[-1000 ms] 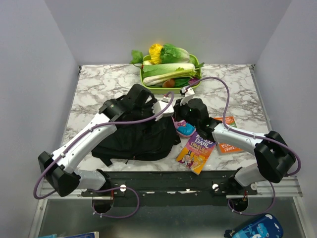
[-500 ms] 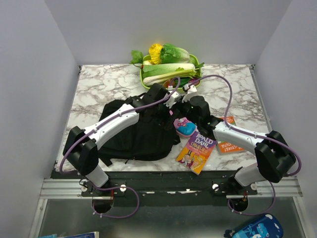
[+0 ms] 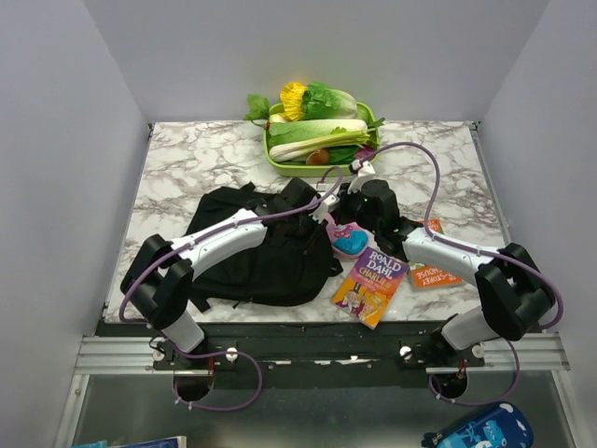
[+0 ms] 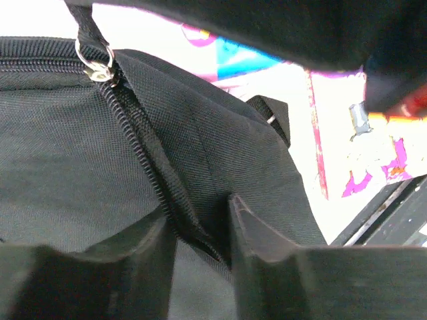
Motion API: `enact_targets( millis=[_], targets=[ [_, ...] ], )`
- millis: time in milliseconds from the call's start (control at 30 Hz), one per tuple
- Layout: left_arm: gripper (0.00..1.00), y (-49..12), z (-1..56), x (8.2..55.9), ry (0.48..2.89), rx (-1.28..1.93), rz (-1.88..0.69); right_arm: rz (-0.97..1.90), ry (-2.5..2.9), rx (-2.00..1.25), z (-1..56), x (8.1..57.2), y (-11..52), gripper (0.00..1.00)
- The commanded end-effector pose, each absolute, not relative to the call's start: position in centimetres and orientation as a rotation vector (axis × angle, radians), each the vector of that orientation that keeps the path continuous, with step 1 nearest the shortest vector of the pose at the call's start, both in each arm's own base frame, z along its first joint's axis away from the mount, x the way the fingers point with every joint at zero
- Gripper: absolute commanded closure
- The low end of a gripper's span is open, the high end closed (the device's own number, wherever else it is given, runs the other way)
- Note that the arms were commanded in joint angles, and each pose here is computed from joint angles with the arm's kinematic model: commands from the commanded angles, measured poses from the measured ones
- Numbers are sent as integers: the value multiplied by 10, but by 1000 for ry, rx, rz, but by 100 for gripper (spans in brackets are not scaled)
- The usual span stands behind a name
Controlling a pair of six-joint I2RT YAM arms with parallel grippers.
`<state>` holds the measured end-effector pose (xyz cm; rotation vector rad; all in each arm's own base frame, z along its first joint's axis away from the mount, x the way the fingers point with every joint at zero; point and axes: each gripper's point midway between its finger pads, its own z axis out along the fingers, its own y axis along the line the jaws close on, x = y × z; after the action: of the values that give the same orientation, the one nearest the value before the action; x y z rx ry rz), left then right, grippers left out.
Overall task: Pack the student bag
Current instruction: Unzip the student bag at the center of the board.
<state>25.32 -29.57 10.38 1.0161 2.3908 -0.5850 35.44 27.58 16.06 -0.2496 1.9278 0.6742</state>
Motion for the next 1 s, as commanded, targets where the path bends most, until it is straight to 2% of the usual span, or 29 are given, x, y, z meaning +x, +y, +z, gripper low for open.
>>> enact_targets(
  millis=[0, 100, 133, 167, 200, 367, 533, 700, 867, 900, 933, 967],
  targets=[
    [65, -283, 100, 223, 2371, 1141, -608, 687, 1868, -191, 175, 373, 273, 99],
    [81, -287, 108, 213, 2346, 1166, -654, 719, 1879, -206, 172, 374, 279, 99],
    [93, -290, 112, 208, 2316, 1213, -687, 722, 1876, -206, 174, 376, 280, 99],
    [99, -294, 117, 206, 2295, 1230, -713, 724, 1876, -207, 174, 377, 281, 99],
    [100, -297, 122, 203, 2256, 1279, -734, 718, 1886, -210, 169, 380, 282, 99],
    [100, -312, 157, 168, 2056, 1575, -920, 717, 1877, -218, 172, 396, 289, 99],
    [100, -300, 157, 129, 1930, 1855, -900, 680, 1882, -243, 168, 410, 291, 99],
    [100, -287, 155, 127, 1911, 1908, -832, 685, 1901, -270, 161, 419, 299, 99],
    [86, -270, 142, 153, 2093, 1760, -700, 746, 1899, -282, 166, 410, 305, 98],
    [83, -268, 140, 155, 2125, 1726, -710, 757, 1884, -282, 172, 408, 304, 93],
    [72, -265, 139, 156, 2144, 1709, -731, 763, 1885, -282, 173, 405, 303, 87],
    [67, -263, 140, 159, 2163, 1676, -765, 769, 1897, -288, 170, 400, 302, 76]
  ],
)
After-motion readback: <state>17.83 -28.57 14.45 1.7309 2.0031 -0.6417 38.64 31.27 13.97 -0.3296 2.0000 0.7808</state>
